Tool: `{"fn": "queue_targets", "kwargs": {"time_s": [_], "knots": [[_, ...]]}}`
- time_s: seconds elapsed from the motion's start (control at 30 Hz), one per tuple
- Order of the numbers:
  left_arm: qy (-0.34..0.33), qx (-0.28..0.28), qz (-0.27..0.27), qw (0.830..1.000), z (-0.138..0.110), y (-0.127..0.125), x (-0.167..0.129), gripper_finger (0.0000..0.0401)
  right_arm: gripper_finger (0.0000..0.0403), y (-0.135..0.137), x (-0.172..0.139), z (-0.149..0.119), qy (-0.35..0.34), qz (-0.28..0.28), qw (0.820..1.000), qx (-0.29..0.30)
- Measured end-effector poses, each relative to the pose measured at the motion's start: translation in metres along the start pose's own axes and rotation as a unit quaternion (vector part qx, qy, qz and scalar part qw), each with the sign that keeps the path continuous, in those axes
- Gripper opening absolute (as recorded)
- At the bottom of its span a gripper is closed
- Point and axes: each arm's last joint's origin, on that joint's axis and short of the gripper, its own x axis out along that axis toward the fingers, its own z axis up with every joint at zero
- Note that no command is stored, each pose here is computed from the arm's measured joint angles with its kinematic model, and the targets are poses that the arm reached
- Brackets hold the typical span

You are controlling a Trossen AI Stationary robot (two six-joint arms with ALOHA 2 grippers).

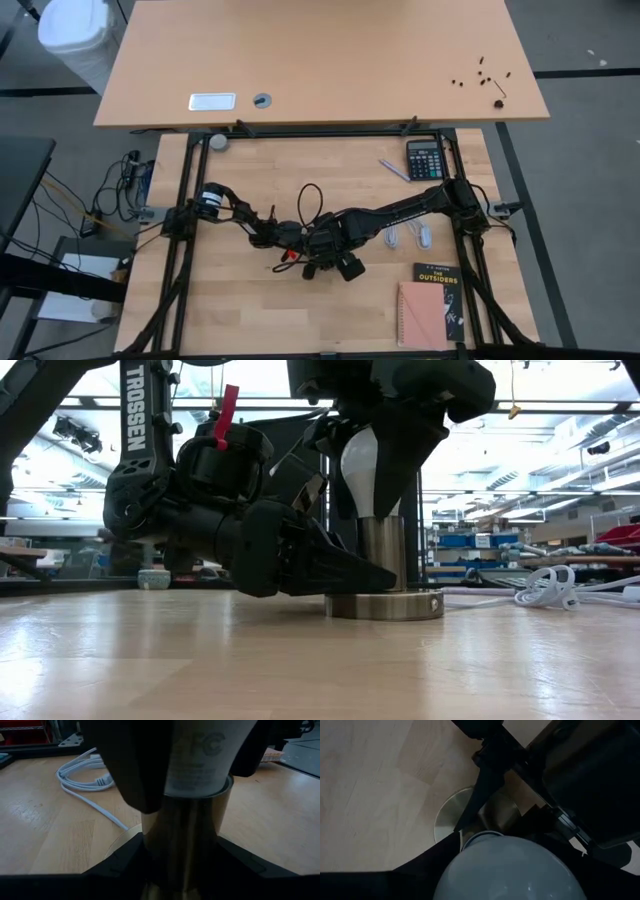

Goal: Screw lightbulb
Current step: Insert the light bulb into the lamp

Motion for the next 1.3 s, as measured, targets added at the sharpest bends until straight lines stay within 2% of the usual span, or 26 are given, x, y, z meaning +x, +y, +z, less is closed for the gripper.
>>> {"fn": "queue_targets", "kwargs": {"time_s": [0.2,0.3,0.43,0.57,0.77,1.0,1.13,1.2,1.3], "knots": [[0.000,0.000,0.000,1.000,0.0000,0.0000,0.0000,0.0198,0.0266,0.0000,0.0003,0.0000,0.000,0.000,1.000,0.011],[0.000,0.000,-0.001,1.000,0.0000,-0.0001,0.0000,0.0198,0.0262,-0.0001,0.0003,0.0000,0.000,-0.001,1.000,0.026],[0.000,0.000,-0.003,1.000,0.0000,-0.0003,0.0000,0.0198,0.0252,0.0005,0.0005,0.0008,-0.003,-0.002,0.997,0.073],[0.000,0.001,-0.006,1.000,0.0000,-0.0008,0.0000,0.0198,0.0262,0.0023,0.0007,0.0031,-0.012,-0.004,0.991,0.134],[-0.001,0.002,-0.003,1.000,0.0001,-0.0007,0.0000,0.0198,0.0267,0.0038,0.0004,0.0065,-0.027,-0.003,0.971,0.236],[-0.001,0.001,-0.006,1.000,0.0001,-0.0010,0.0001,0.0198,0.0256,0.0048,0.0006,0.0065,-0.026,0.001,0.949,0.313],[0.000,0.001,-0.005,1.000,0.0001,-0.0010,0.0001,0.0198,0.0268,0.0052,0.0006,0.0062,-0.023,0.009,0.929,0.370],[0.000,0.001,-0.004,1.000,0.0001,-0.0009,0.0001,0.0198,0.0271,0.0052,0.0005,0.0063,-0.023,0.010,0.921,0.388],[0.000,0.001,-0.003,1.000,0.0001,-0.0008,0.0001,0.0198,0.0270,0.0054,0.0004,0.0063,-0.022,0.013,0.919,0.393]]}}
